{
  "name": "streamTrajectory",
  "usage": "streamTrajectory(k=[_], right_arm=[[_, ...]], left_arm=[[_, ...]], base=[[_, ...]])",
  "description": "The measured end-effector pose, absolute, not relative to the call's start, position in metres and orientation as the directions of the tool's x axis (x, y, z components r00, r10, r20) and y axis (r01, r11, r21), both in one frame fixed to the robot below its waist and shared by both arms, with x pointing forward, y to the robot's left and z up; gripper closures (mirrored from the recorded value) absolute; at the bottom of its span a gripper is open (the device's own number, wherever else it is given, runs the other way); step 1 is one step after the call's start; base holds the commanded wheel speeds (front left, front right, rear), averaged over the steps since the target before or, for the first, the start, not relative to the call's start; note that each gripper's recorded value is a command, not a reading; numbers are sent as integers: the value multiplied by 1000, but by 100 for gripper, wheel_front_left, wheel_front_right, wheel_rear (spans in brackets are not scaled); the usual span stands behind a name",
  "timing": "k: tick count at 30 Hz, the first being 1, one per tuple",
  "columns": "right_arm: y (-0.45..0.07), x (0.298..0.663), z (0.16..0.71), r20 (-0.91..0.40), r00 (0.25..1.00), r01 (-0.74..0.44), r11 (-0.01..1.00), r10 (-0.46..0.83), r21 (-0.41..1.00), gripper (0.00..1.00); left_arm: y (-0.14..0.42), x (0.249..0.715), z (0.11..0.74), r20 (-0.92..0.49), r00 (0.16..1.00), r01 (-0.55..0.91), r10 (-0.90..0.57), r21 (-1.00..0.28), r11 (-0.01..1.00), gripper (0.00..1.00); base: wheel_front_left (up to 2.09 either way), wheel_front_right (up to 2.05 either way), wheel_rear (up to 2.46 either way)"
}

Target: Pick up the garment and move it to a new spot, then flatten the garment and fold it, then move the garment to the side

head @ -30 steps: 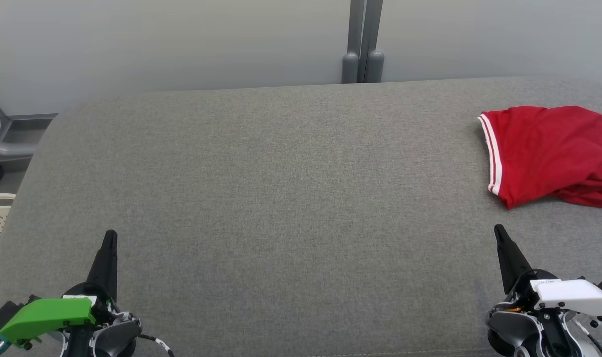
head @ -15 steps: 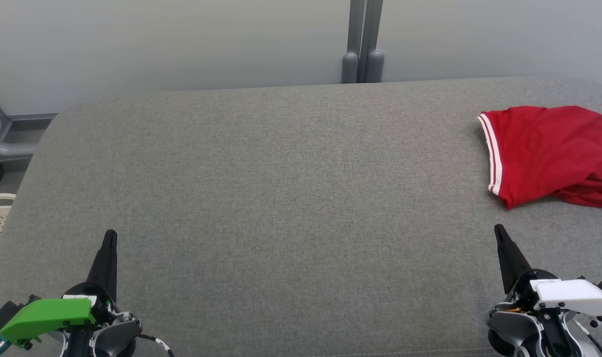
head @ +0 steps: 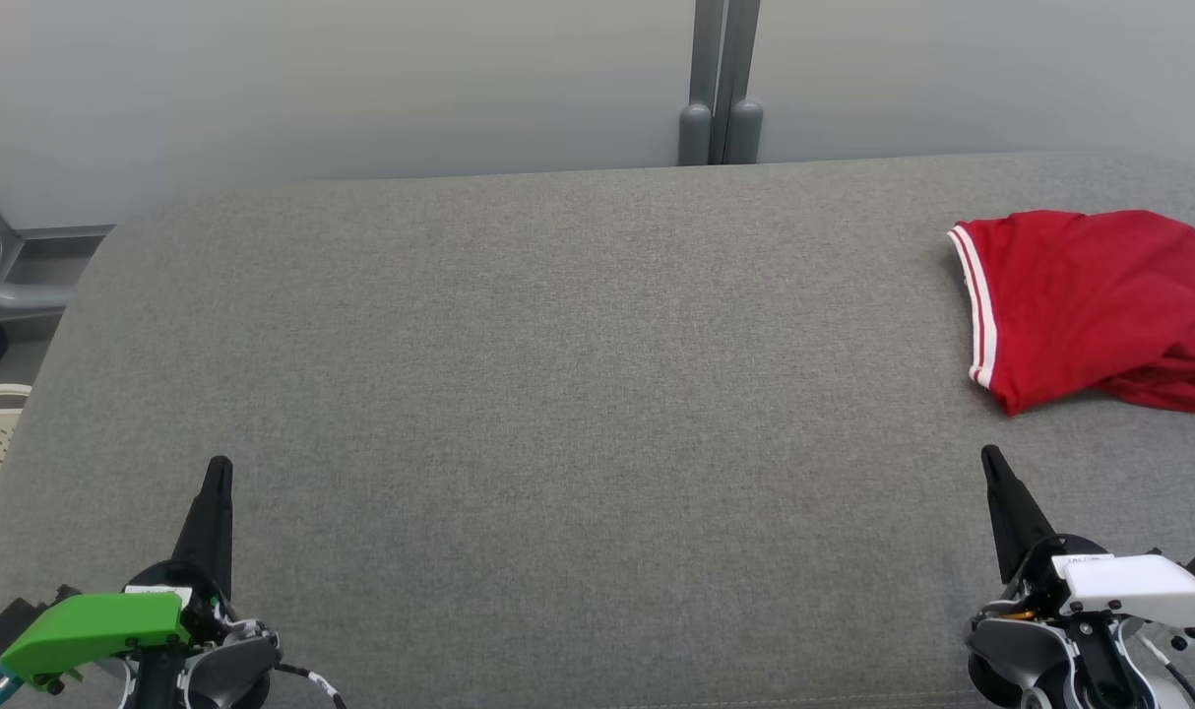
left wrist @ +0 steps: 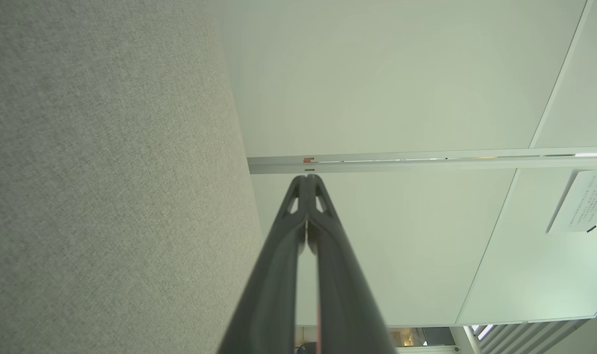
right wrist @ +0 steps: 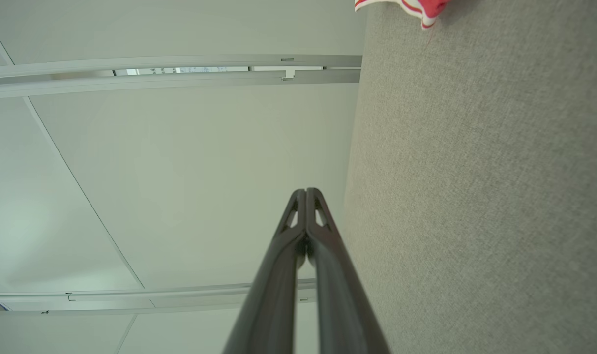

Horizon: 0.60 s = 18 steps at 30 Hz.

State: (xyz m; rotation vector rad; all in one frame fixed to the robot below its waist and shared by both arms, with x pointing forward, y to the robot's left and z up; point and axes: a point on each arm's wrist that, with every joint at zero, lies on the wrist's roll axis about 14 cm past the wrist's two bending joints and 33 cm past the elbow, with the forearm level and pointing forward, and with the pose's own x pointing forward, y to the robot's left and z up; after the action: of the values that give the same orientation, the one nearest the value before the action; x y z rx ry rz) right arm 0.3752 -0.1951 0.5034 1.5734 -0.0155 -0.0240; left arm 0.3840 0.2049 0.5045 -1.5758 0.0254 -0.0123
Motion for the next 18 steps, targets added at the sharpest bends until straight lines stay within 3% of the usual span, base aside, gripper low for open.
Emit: streamTrajectory(k=[18], right_arm=[[-195,375,503,-5,1000,5,-3,-25,1000,100]], left_arm=[[205,384,505,-8,1000,-8,-24,-1000,-5,100]], base=[[0,0,0]])
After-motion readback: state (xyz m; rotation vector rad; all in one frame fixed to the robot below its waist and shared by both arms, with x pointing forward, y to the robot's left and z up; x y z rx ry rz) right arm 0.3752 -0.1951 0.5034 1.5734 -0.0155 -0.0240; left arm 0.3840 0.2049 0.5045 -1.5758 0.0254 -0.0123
